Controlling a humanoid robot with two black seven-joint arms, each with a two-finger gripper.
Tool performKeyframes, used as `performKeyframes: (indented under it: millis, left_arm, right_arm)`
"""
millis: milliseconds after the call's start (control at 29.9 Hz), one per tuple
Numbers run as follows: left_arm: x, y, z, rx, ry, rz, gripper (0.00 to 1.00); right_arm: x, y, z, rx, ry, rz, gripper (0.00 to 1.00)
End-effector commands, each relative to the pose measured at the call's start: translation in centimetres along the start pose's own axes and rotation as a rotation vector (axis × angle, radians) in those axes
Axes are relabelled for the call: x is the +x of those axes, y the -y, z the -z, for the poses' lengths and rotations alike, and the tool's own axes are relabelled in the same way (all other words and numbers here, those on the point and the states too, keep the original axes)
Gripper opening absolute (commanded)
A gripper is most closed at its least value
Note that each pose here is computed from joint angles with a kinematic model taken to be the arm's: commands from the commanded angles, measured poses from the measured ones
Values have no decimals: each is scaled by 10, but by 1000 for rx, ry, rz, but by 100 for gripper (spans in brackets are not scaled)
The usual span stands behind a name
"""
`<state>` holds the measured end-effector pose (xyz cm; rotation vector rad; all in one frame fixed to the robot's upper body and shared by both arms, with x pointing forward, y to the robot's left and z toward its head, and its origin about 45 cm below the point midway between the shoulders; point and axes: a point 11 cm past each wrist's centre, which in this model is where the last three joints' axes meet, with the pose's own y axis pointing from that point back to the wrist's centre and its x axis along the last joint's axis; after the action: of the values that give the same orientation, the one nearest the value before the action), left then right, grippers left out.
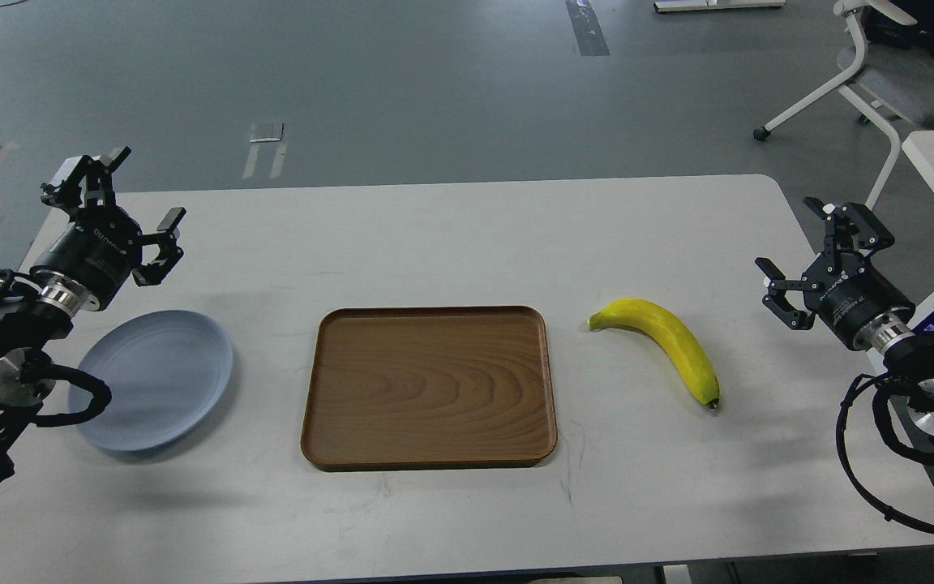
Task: Place banana on plate with both arms
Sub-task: 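Move the left gripper down toward the rim of the light blue plate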
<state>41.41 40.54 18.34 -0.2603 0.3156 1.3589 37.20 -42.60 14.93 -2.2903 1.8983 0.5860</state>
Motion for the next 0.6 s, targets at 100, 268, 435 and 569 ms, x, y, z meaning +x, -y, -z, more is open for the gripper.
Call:
performKeyframes:
  millis: [100, 268, 435, 569]
  left_arm:
    - [1, -2, 4, 10, 2, -3, 98]
    - [10, -4, 0, 5, 16, -28, 98]
    - [37, -12, -13, 7, 88, -98, 99]
    - [22, 3, -22, 33, 181, -24, 99]
  right_arm:
    - [2, -1, 1, 1, -2, -4, 100]
    - [4, -1, 4, 5, -8, -8, 100]
    - [5, -2, 5, 6, -11, -10, 100]
    - [4, -2, 5, 4, -11, -8, 100]
